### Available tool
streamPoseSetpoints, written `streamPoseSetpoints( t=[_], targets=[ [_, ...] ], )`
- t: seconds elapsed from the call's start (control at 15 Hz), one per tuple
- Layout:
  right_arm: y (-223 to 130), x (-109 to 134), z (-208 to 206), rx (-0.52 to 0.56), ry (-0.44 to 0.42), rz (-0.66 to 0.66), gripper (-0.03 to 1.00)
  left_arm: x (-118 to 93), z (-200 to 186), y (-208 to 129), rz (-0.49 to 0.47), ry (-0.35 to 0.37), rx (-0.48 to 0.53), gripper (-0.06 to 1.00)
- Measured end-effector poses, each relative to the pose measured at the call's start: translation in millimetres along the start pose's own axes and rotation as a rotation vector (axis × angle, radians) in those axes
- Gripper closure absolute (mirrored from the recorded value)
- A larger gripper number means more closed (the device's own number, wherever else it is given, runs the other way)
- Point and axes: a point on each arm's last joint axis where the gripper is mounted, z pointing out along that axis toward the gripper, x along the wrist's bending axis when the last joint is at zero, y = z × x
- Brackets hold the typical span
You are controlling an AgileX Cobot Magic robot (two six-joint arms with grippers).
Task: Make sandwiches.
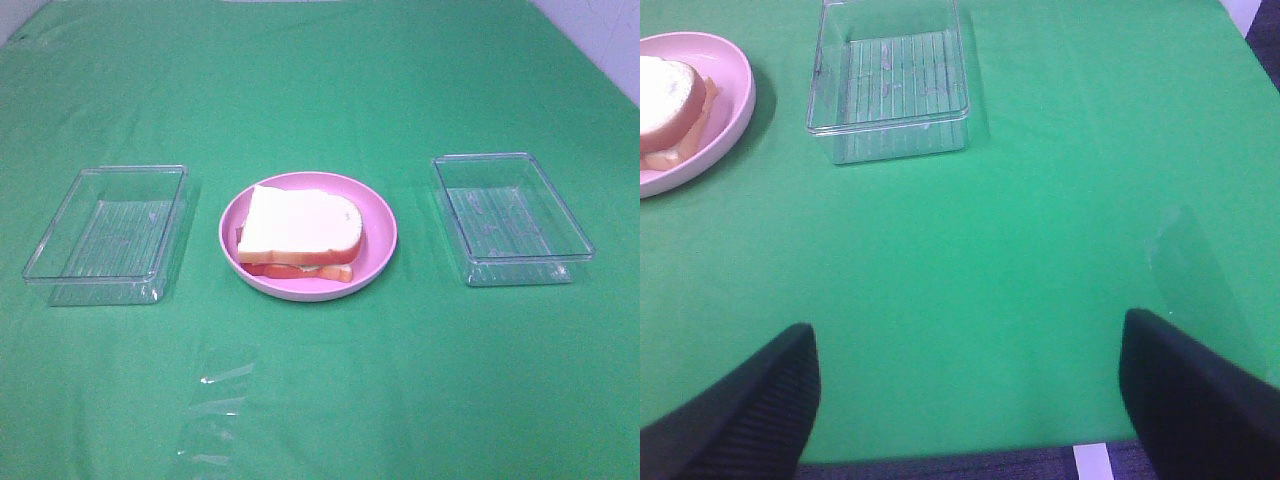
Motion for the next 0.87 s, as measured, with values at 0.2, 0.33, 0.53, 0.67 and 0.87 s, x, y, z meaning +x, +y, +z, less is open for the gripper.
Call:
streamPoseSetpoints(
  t=[0.2,0.33,0.53,0.67,0.87],
  targets=[
    [-0.1,0.0,0.0,0.001,0.000,-0.006,0.18,0.0,0.0,0.0,0.000,0.000,0.000,-0.04],
    [-0.1,0.0,0.0,0.001,0.000,-0.006,0.18,0.0,0.0,0.0,0.000,0.000,0.000,-0.04],
    [-0.1,0.0,0.0,0.001,0.000,-0.006,0.18,0.0,0.0,0.0,0.000,0.000,0.000,-0.04],
    [-0.1,0.0,0.0,0.001,0.000,-0.006,0.18,0.0,0.0,0.0,0.000,0.000,0.000,-0.04],
    [-0.1,0.0,0.0,0.001,0.000,-0.006,0.18,0.0,0.0,0.0,0.000,0.000,0.000,-0.04]
  ],
)
